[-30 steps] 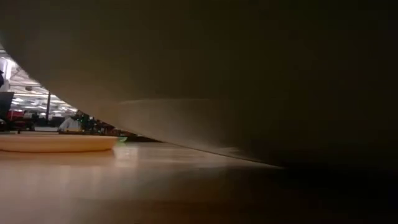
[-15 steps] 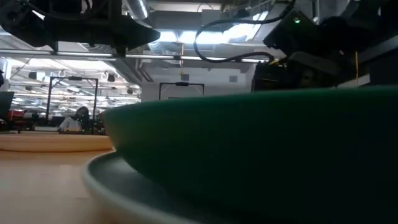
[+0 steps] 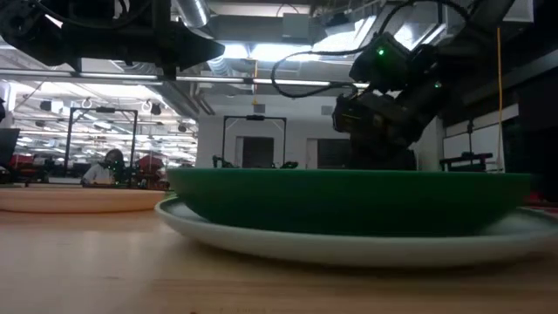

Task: Stack plastic plates
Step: Move the stack of plates to the center of the table

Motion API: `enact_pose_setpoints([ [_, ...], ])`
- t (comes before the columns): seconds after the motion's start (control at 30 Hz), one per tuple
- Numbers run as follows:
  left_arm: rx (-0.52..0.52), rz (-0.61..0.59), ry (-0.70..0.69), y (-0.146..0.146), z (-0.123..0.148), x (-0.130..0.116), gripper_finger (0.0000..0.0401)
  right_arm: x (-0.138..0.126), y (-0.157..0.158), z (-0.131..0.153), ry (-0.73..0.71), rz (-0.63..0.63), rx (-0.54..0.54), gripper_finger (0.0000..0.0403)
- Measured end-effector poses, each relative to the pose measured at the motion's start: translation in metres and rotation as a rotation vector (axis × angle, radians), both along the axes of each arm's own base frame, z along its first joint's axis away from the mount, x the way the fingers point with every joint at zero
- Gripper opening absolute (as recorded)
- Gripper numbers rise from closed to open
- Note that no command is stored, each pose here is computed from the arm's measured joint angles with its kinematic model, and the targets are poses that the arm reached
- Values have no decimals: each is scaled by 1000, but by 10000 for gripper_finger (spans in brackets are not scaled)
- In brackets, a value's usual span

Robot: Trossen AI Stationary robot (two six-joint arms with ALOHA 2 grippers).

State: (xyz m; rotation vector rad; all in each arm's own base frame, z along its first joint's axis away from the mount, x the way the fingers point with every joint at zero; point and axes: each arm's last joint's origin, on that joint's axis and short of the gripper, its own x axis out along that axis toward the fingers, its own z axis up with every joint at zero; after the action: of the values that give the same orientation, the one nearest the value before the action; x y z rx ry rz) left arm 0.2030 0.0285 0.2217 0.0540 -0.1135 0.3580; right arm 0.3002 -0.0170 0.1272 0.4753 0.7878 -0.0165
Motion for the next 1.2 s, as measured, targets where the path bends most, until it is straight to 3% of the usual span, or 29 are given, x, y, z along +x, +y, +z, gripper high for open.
enact_pose_setpoints([
  [0.53,0,0,0,0,0,0,15,-3,-54,5,-68,-177,-120,5],
  [1.2,0,0,-1,0,0,0,15,-3,-61,4,-60,-244,-199,5],
])
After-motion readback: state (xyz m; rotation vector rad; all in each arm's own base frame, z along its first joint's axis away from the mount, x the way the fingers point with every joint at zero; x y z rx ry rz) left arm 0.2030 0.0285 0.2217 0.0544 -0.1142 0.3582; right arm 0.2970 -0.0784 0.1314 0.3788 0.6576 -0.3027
